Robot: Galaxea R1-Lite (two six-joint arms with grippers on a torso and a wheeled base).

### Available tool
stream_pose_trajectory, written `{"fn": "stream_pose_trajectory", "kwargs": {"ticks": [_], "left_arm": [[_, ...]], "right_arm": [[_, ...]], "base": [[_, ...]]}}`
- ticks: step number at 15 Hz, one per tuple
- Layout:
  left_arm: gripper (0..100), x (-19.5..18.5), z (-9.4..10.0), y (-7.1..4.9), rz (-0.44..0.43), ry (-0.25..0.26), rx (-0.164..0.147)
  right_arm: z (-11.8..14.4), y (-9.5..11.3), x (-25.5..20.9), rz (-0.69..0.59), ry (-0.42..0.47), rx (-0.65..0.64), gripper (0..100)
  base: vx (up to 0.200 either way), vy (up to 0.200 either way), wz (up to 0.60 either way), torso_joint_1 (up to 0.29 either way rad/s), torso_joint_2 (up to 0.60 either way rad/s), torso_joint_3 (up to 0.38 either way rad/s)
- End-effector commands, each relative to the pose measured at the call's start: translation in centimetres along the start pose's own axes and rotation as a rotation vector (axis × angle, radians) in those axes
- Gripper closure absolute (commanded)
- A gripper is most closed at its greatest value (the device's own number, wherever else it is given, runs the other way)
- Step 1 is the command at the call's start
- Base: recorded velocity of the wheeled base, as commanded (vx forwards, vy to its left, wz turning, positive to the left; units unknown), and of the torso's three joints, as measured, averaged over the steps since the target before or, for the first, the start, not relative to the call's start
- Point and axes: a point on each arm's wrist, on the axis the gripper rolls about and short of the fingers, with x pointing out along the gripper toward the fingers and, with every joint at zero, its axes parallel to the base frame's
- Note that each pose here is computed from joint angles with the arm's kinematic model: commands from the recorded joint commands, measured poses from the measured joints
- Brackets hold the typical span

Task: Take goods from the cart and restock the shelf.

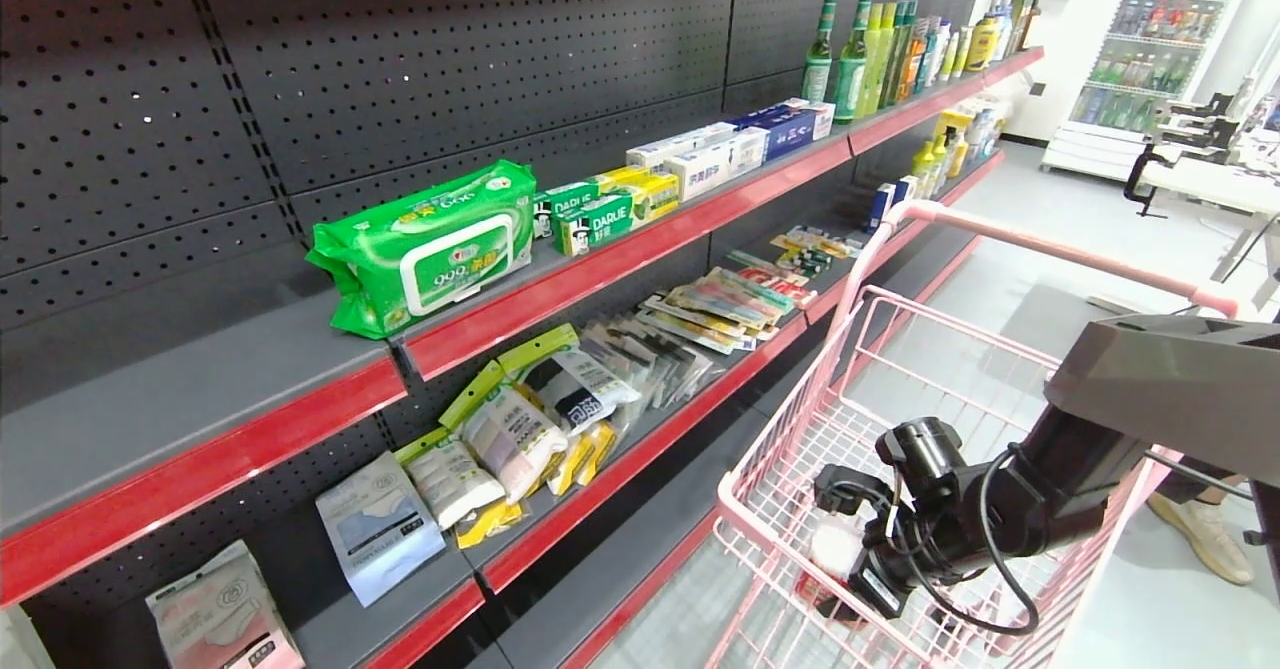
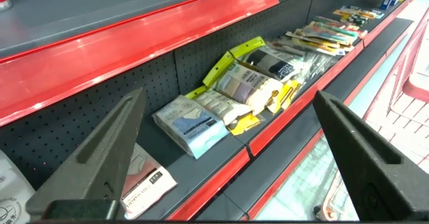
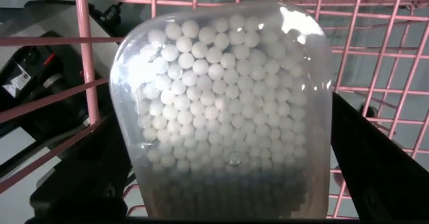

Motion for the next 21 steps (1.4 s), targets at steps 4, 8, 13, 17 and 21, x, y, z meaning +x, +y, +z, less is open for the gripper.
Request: {"fn": "stream_pose_trajectory", "kwargs": {"ticks": [4,8,13,17,21], "left_arm": [[0,0.0,0.0,0.0,0.0,0.003,0.0],[0,0.0,0.0,0.0,0.0,0.001,0.0],[0,0.0,0.0,0.0,0.0,0.003,0.0],[0,0.0,0.0,0.0,0.0,0.001,0.0],[0,0.0,0.0,0.0,0.0,0.003,0.0]], "right_arm": [[0.2,-0.3,0.8,-0.022,-0.024,-0.01,100],[0.0,-0.2,1.1,-0.024,-0.026,-0.012,100],[0.4,-0.3,0.6,-0.037,-0.048,-0.017,100],[1.0,-0.5,-2.0,-0.079,-0.098,-0.004,100],[0.2,0.0,-3.4,-0.084,-0.096,0.009,100]], "base": [[0.0,0.0,0.0,0.0,0.0,0.0],[0.0,0.0,0.0,0.0,0.0,0.0],[0.0,0.0,0.0,0.0,0.0,0.0],[0.0,0.0,0.0,0.0,0.0,0.0],[0.0,0.0,0.0,0.0,0.0,0.0]]}}
